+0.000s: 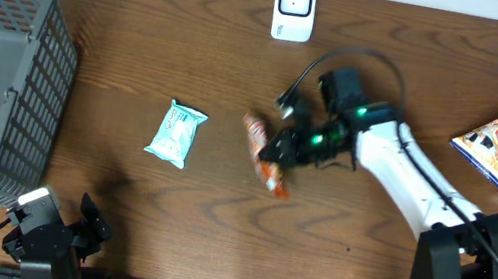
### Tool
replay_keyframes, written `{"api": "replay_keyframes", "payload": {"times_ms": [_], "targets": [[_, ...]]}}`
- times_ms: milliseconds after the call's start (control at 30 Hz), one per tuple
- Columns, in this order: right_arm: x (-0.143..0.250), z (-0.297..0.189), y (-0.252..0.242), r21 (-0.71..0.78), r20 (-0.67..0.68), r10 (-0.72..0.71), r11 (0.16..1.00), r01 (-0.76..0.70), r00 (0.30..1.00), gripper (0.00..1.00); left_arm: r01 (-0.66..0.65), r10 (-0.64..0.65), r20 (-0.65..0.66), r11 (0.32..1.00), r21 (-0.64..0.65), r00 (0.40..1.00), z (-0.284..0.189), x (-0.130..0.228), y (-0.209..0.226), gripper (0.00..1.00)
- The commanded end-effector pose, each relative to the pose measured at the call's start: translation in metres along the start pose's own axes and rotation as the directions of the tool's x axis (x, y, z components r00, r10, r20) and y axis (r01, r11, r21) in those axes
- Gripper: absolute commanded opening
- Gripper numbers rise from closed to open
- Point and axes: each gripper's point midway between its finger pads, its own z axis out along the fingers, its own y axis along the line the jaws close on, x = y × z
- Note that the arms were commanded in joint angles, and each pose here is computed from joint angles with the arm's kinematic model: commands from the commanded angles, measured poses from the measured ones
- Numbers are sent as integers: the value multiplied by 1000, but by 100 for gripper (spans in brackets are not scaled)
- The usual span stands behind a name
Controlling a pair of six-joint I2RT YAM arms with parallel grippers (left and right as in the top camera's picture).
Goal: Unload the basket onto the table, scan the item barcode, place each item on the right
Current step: 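Lift the TOP bar and carry it up to the scanner, then carry the TOP bar to the right edge and release it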
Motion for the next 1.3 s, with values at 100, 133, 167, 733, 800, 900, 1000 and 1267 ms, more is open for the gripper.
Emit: {"api": "replay_keyframes", "payload": {"times_ms": [100, 133, 167, 733, 800, 900, 1000, 1267], "targets": [[-81, -58, -39, 364, 250, -81, 931, -16, 965, 1, 14, -14, 12, 1000, -7, 1000, -2, -4, 2, 97], [-90, -61, -38, 373, 265, -93, 928, -14, 960, 1, 14, -14, 12, 1000, -7, 1000, -2, -4, 2, 97], [-100, -64, -39, 385, 277, -101, 923, -14, 956, 1, 14, -14, 12, 1000, -7, 1000, -2, -4, 2, 97], [-273, -49, -125, 508, 455, -124, 849, -142, 882, 1, 14, -14, 12, 1000, -7, 1000, -2, -4, 2, 97], [-279, -41, -133, 500, 469, -115, 852, -155, 875, 1, 14, -14, 12, 1000, -7, 1000, -2, -4, 2, 97], [-280, -33, -141, 498, 467, -108, 852, -160, 877, 1, 14, -14, 12, 1000, -7, 1000, -2, -4, 2, 97], [-280, -32, -141, 499, 467, -110, 852, -159, 878, 1, 14, -14, 12, 1000, -7, 1000, -2, -4, 2, 97], [-239, -95, -138, 621, 423, -29, 737, -266, 906, 1, 14, -14, 12, 1000, -7, 1000, -2, -4, 2, 97]]}}
